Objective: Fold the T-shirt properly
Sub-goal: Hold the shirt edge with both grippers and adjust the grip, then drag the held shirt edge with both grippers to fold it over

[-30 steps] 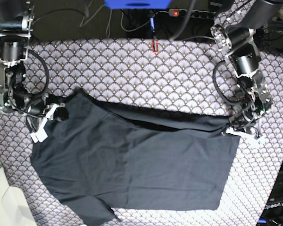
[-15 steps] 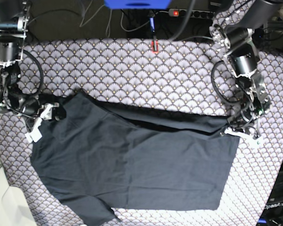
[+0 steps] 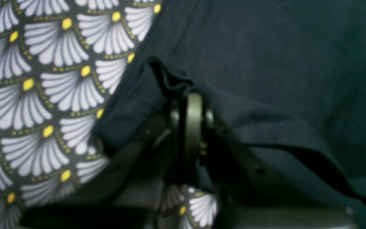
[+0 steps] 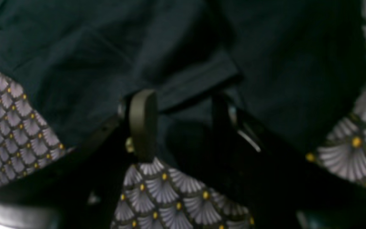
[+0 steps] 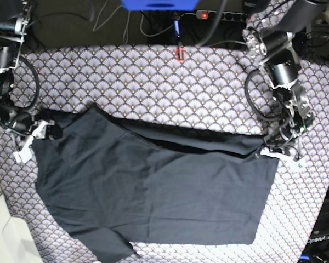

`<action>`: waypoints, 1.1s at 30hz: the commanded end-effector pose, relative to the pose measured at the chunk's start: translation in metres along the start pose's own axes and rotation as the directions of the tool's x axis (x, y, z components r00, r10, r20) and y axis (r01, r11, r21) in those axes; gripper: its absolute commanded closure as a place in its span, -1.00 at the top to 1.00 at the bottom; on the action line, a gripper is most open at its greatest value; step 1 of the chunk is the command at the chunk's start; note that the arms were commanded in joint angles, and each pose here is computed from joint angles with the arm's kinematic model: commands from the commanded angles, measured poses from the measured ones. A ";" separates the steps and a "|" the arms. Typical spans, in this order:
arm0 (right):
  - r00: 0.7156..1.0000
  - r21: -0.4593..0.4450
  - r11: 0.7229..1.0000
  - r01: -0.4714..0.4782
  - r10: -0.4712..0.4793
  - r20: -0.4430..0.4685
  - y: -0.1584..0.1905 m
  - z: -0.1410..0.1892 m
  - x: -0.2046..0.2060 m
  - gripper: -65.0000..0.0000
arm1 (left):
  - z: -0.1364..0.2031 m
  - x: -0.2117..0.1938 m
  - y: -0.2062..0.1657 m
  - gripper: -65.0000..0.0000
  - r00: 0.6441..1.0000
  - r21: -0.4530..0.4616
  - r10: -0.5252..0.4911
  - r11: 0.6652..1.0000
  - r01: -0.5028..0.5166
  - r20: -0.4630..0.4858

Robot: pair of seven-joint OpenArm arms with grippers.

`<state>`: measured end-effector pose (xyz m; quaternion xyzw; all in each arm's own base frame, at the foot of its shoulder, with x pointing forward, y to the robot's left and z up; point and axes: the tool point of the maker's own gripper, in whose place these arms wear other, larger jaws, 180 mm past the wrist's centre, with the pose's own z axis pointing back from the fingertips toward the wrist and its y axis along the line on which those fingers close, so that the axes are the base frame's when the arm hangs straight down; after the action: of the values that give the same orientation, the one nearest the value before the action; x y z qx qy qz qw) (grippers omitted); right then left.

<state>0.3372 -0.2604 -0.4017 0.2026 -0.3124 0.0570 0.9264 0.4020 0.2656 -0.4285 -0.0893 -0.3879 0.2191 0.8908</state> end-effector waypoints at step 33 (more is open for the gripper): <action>0.989 0.070 0.997 0.019 -0.029 0.144 0.022 -0.014 0.030 -1.00 | 0.002 -0.011 0.004 -1.00 1.000 0.006 -0.007 1.000 0.007 -0.031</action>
<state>0.3502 -0.2322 -0.4049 0.2388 -0.3443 0.0360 0.9073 0.3967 0.2634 -0.4327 -0.0923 -0.3922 0.2205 0.8883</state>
